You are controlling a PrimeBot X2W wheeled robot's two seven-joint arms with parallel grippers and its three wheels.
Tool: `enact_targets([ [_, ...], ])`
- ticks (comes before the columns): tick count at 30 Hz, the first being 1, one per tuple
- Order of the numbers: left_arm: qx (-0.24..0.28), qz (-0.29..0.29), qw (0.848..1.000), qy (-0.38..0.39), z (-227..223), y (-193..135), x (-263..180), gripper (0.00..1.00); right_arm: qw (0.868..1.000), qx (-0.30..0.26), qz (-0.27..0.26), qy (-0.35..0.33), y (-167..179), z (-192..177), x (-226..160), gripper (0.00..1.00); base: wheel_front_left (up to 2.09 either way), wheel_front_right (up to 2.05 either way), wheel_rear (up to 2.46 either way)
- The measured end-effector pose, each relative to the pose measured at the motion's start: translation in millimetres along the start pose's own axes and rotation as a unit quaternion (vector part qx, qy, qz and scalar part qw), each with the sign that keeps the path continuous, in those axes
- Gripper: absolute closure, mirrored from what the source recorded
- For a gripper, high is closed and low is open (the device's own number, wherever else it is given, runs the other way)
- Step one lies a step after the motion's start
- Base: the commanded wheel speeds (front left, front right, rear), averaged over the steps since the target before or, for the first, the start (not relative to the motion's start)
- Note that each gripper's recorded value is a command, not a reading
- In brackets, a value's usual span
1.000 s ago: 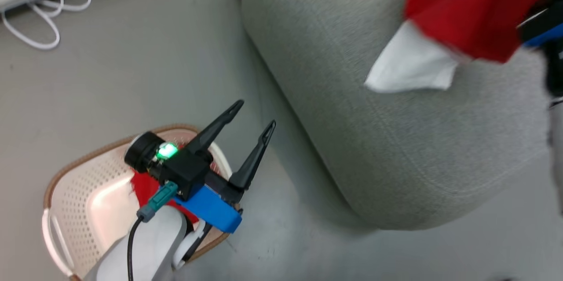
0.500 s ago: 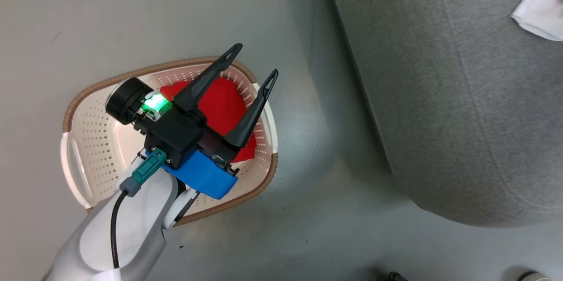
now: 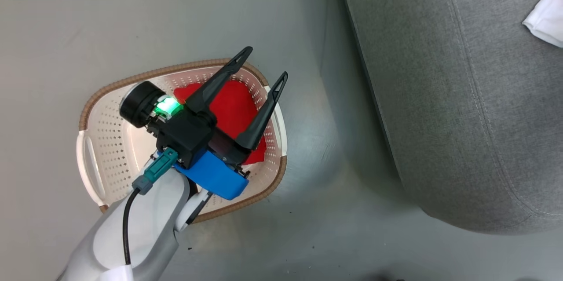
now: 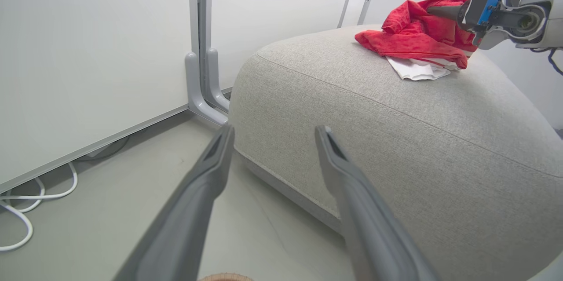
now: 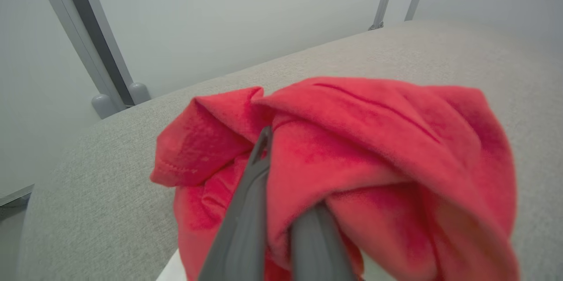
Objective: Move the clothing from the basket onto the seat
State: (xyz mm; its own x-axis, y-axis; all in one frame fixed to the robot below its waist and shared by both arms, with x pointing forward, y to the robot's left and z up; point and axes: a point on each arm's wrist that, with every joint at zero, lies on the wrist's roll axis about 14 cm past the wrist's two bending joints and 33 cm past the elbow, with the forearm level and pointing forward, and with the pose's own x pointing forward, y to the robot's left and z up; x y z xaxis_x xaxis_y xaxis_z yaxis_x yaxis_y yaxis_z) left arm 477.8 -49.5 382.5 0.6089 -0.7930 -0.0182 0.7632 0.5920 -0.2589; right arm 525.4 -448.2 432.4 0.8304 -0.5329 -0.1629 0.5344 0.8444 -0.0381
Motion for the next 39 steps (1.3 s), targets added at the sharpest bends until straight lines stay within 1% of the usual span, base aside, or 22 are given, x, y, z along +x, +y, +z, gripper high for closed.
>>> enact_targets([
  [1,-0.002,0.0,1.0,-0.001,2,-2,0,0.0,1.0,0.003,0.001,0.0,1,1,-1,0.09,0.0,0.0,0.0],
  [2,-0.004,0.001,1.0,-0.002,5,-4,0,0.0,1.0,0.008,0.004,0.002,3,2,-3,0.0,0.0,0.0,0.0],
  [6,-0.006,0.005,1.0,-0.016,22,-9,0,0.0,1.0,0.008,0.018,0.016,7,-3,-19,0.0,0.0,0.0,0.0],
  [13,-0.012,0.029,0.999,-0.028,46,-24,-15,0.0,0.999,-0.003,0.049,0.012,11,2,-54,0.0,0.0,0.0,0.0],
  [17,-0.012,0.052,0.998,-0.03,57,-30,-33,0.0,0.997,-0.008,0.073,0.003,20,5,-80,0.0,0.0,0.0,0.0],
  [23,-0.015,0.109,0.993,-0.04,71,-30,-69,0.0,0.993,0.001,0.114,-0.015,39,15,-122,0.0,0.0,0.0,0.0],
  [25,-0.014,0.13,0.99,-0.042,74,-29,-83,0.0,0.991,-0.001,0.133,-0.026,49,19,-137,0.0,0.0,0.0,0.0],
  [29,-0.009,0.166,0.985,-0.051,81,-29,-111,0.0,0.983,0.026,0.176,-0.048,77,32,-169,0.0,0.0,0.0,0.0],
  [32,-0.004,0.191,0.98,-0.059,86,-29,-131,0.0,0.976,0.027,0.203,-0.067,89,43,-191,0.0,0.0,0.0,0.0],
  [36,0.0,0.227,0.971,-0.074,93,-26,-157,0.0,0.964,0.008,0.251,-0.084,112,49,-220,0.0,0.0,0.0,0.0],
  [39,0.001,0.253,0.964,-0.084,97,-23,-176,0.0,0.958,0.004,0.273,-0.084,122,45,-238,0.0,0.0,0.0,0.0],
])
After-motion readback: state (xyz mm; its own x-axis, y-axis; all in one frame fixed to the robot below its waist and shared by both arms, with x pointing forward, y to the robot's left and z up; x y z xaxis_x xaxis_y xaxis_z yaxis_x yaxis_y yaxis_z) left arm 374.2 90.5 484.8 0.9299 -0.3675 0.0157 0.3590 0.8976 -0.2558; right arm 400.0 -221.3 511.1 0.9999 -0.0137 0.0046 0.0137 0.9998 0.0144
